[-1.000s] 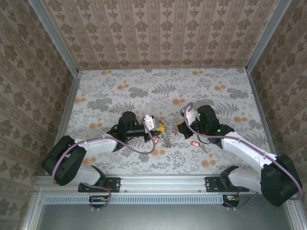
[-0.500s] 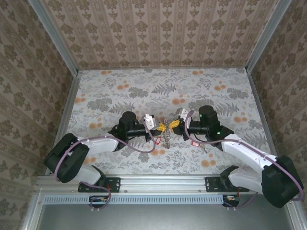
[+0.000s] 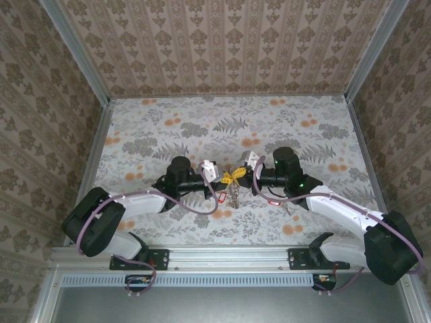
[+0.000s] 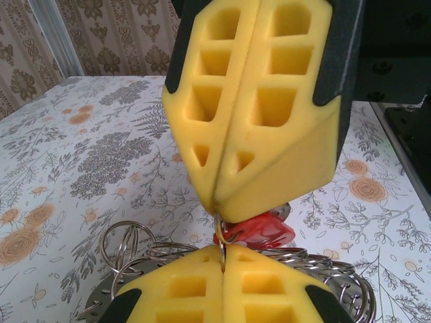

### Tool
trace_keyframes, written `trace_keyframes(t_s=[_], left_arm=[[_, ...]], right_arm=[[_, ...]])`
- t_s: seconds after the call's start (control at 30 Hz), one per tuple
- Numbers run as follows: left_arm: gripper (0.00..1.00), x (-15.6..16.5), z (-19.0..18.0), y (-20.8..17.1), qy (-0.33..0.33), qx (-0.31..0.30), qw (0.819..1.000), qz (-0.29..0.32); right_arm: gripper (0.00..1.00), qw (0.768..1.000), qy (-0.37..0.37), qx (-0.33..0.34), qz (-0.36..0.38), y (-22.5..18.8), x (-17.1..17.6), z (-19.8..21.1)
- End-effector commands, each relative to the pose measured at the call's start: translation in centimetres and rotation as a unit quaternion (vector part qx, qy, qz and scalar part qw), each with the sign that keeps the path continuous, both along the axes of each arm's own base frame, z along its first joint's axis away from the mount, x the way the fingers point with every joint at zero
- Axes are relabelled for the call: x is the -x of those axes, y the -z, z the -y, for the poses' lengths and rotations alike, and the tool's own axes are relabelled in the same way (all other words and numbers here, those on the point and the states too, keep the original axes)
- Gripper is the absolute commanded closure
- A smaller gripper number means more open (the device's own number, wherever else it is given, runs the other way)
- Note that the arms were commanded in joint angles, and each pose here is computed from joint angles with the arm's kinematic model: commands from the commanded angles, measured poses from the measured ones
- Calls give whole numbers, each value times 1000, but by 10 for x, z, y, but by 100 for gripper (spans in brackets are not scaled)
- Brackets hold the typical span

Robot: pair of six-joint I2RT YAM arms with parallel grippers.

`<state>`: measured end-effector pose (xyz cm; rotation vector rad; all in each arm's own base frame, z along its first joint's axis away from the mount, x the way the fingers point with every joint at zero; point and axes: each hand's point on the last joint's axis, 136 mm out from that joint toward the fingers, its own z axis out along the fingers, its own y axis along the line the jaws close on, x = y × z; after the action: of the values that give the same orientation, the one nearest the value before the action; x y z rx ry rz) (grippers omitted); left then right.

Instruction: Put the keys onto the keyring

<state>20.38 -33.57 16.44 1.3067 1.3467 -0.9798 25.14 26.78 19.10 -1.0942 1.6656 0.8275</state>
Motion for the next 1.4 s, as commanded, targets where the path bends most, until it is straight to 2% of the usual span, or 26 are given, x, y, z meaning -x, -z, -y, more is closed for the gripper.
trace_keyframes(t_s=[0.0,0.27,0.57,0.83,1.0,1.17,1.37], left_arm=[[100,4,2,-12,19,20,1000,4],[100,8,1,-17,26,28,999,5],[100,11,1,-17,33,35,999,-1],[100,9,3,-14,35,36,999,-4],[100,8,3,-15,32,36,999,-1],[100,7,3,-15,30,36,999,1],[100,8,4,-15,32,36,999,1]], right_arm=[[100,999,25,25,38,-5,-12,1],[100,993,56,79,69,8,-16,11],[100,985,112,99,86,8,-29,26],[100,989,97,102,42,11,-23,21],[93,986,117,122,10,27,-27,27],[86,986,125,110,-1,28,-29,29],[83,986,127,111,-13,33,-27,34]])
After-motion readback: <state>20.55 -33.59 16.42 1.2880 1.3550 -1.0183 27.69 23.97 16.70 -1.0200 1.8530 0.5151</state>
